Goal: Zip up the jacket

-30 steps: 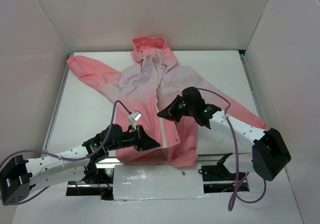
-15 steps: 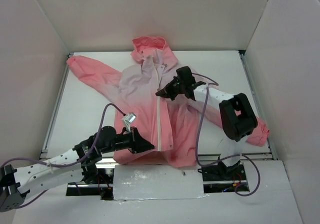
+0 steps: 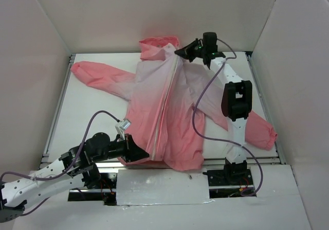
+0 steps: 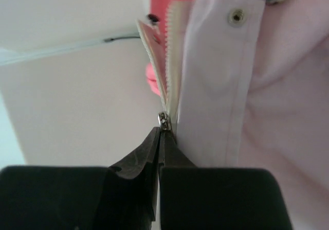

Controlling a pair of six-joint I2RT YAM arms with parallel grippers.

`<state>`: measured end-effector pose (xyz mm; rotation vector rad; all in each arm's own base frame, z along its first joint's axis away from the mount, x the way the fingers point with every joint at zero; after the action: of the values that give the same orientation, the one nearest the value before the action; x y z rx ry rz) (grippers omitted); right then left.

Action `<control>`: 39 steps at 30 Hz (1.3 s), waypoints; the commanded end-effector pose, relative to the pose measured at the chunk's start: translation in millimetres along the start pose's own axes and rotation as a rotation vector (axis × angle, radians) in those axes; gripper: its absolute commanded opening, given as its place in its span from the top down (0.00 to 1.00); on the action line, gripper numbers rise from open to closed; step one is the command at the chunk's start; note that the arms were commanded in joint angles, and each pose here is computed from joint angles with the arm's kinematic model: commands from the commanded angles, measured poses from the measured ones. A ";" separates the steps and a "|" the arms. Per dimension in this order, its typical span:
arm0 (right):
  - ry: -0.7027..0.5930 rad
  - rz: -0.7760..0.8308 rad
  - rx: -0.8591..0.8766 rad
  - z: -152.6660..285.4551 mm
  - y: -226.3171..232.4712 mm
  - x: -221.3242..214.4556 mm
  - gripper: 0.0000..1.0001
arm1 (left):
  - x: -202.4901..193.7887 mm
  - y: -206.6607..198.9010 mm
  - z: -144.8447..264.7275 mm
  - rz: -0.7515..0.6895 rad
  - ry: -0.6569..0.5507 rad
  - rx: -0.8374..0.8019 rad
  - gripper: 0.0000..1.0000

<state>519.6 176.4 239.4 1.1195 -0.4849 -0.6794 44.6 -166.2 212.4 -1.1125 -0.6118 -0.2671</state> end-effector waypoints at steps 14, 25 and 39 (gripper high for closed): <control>-0.274 0.201 0.529 116.8 124.4 134.7 1.00 | -24.1 21.4 -13.1 0.094 0.128 0.124 1.00; -0.274 0.241 0.559 133.6 130.0 140.3 0.31 | -17.4 47.3 -17.1 0.089 0.134 0.530 0.80; -0.447 0.596 0.197 274.3 189.3 10.6 0.00 | 156.4 40.1 28.5 0.044 -0.198 1.225 0.00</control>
<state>492.8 26.5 449.7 1.1338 -1.0739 -0.5020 159.5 -138.3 268.5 -0.1407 -0.7614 0.2748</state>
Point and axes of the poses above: each gripper's point midway between its finger pads, its own z axis back along the fingers, its own y axis along the line the jaws close on, x = y × z, the point moved 9 cm from there along z, back along the fingers, and after that the axes turned 4 degrees about -z, right-handed, at the moved point
